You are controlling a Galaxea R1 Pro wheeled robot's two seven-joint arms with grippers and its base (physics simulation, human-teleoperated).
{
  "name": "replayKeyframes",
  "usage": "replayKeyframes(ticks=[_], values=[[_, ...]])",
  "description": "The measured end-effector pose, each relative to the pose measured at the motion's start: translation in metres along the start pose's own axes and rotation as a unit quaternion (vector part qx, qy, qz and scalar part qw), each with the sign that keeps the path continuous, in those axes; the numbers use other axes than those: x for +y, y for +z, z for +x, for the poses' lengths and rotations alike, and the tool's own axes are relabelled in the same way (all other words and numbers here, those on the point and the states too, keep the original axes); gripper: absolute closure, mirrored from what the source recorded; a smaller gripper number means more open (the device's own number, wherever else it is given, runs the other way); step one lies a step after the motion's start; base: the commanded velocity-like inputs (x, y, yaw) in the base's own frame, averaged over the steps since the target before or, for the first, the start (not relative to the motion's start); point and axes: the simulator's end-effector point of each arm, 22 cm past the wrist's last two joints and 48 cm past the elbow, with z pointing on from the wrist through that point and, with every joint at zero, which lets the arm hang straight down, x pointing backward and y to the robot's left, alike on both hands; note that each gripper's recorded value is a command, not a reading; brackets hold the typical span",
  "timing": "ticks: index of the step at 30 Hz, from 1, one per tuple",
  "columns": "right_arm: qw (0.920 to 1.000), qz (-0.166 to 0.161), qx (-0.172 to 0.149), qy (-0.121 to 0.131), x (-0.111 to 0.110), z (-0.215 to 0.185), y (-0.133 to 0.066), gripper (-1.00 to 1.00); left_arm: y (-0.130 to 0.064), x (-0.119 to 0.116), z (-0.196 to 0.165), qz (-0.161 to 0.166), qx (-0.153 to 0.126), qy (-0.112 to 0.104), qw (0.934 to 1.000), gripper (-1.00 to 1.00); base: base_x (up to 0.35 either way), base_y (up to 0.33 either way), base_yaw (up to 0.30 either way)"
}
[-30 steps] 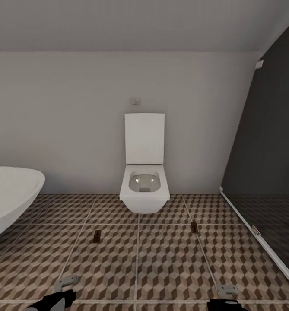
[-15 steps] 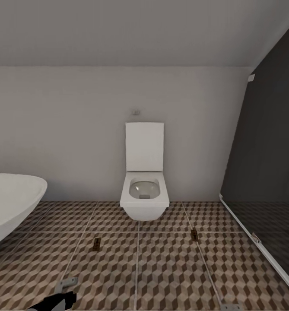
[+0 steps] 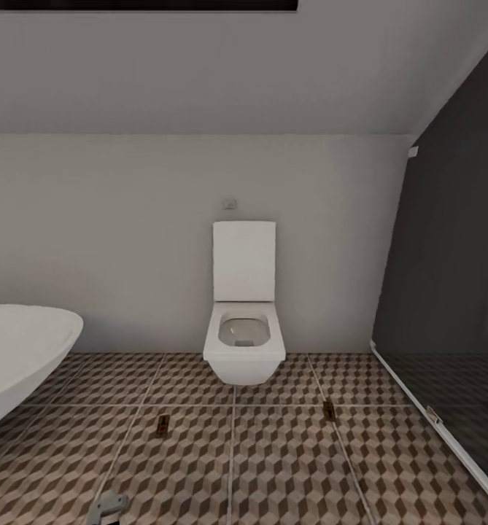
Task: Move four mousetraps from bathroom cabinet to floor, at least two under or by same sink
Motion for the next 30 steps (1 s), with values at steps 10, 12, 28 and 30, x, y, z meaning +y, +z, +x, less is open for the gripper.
replayKeyframes(ticks=[10,12,28,30], values=[[1.0,-0.002,0.008,-0.001,0.001,0.028,-0.01,-1.0,-0.011,-0.007,0.04,0.007,0.018,0.006,0.9998,-1.0,0.0,0.0,0.0],[0.9999,-0.002,0.013,-0.001,0.0,0.033,-0.014,-1.0,-0.014,-0.007,0.05,0.007,0.025,0.008,0.9996,-1.0,0.0,0.0,0.0],[0.9993,-0.018,0.032,-0.001,0.001,0.068,-0.047,-1.0,-0.044,0.003,0.085,0.003,0.062,0.019,0.9979,-1.0,0.0,0.0,0.0],[0.9993,-0.019,0.033,-0.002,0.0,0.071,-0.052,-1.0,-0.048,0.004,0.087,0.003,0.065,0.02,0.9976,-1.0,0.0,0.0,0.0]])
